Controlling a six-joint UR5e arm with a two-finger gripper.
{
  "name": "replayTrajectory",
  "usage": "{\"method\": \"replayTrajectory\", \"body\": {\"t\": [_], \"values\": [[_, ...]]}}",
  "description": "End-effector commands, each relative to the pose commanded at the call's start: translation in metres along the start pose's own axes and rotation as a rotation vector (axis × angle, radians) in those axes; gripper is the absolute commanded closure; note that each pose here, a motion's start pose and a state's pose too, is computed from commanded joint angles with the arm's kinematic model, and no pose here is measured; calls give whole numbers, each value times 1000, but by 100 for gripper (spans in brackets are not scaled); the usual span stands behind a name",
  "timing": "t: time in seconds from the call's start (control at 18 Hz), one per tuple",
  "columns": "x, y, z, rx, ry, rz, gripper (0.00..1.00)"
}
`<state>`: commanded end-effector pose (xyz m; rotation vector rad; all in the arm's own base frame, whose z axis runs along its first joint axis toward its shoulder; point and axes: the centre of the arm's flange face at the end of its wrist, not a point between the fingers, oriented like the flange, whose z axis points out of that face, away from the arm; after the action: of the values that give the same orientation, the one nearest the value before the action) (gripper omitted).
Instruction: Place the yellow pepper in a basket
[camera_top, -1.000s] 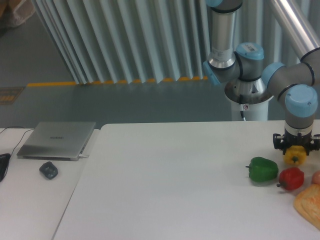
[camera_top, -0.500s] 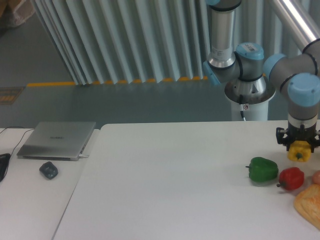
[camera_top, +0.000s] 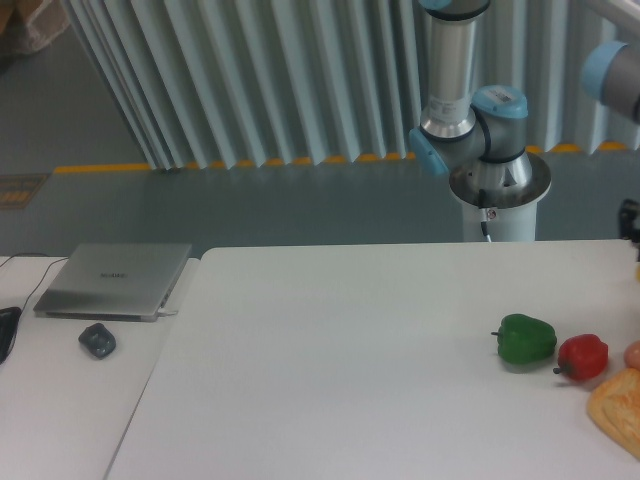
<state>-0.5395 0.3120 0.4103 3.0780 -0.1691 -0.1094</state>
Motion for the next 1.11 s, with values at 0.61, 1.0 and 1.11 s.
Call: {"method": "replayTrajectory", "body": {"t": [0.61,1.0,1.11], "values": [[-53,45,84,-3,-59,209,0],[-42,32,67,87,-86,361,0],[-42,25,61,129,-95,360,0]]}}
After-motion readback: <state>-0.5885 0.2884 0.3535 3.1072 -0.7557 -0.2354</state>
